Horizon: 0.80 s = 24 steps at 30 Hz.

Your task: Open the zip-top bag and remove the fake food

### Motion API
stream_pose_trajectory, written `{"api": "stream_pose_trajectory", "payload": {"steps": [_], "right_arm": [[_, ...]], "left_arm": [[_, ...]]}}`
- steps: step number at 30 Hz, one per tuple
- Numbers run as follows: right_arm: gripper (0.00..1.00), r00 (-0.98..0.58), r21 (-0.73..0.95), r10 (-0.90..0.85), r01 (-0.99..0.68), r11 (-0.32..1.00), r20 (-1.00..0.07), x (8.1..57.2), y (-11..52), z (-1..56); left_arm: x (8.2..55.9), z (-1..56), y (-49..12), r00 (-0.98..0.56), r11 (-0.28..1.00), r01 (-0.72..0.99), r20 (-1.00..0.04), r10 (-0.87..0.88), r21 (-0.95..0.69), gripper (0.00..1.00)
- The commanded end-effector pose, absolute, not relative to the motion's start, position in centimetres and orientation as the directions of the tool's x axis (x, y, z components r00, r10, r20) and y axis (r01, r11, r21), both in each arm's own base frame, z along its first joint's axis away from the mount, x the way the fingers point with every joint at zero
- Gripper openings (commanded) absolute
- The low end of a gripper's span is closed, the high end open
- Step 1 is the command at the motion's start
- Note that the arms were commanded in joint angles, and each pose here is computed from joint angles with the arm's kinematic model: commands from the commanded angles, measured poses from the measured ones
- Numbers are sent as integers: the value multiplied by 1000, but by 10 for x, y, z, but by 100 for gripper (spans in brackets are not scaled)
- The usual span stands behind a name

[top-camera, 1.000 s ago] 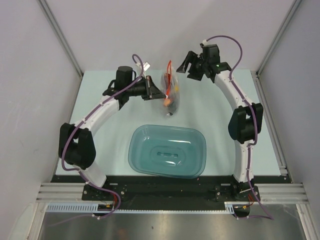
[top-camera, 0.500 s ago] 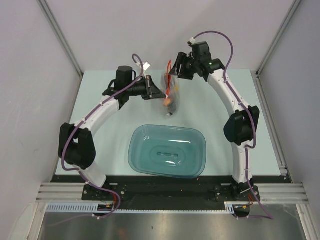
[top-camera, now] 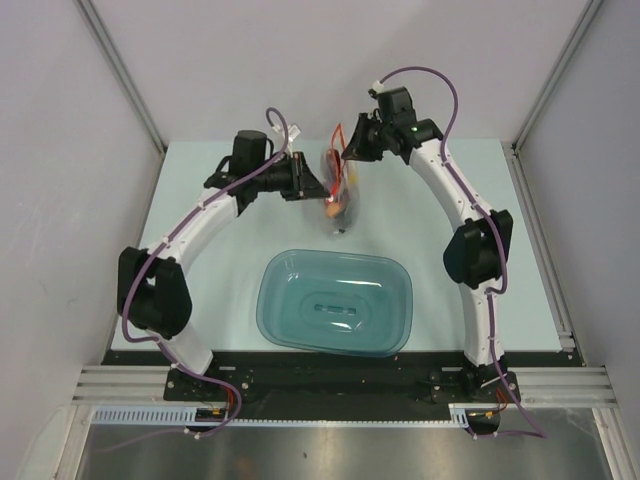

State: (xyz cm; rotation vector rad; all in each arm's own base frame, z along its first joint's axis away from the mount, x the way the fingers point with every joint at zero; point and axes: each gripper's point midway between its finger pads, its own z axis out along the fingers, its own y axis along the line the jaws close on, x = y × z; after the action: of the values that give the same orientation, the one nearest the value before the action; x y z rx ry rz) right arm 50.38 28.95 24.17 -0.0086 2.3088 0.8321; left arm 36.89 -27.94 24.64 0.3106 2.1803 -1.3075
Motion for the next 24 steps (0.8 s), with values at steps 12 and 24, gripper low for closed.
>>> {"api": "stream_pose_trajectory", "payload": {"steps": [12,24], "right_arm": [[0,-744,574,196,-291,765,-638,478,318,290],[0,-750,589,209,-282,757,-628,476,322,291]], "left_arm": [[448,270,-239,-716,818,236,-663,-219,-524,62],[458,246,-244,-741,881,169,-647,-182,-442,59]]}}
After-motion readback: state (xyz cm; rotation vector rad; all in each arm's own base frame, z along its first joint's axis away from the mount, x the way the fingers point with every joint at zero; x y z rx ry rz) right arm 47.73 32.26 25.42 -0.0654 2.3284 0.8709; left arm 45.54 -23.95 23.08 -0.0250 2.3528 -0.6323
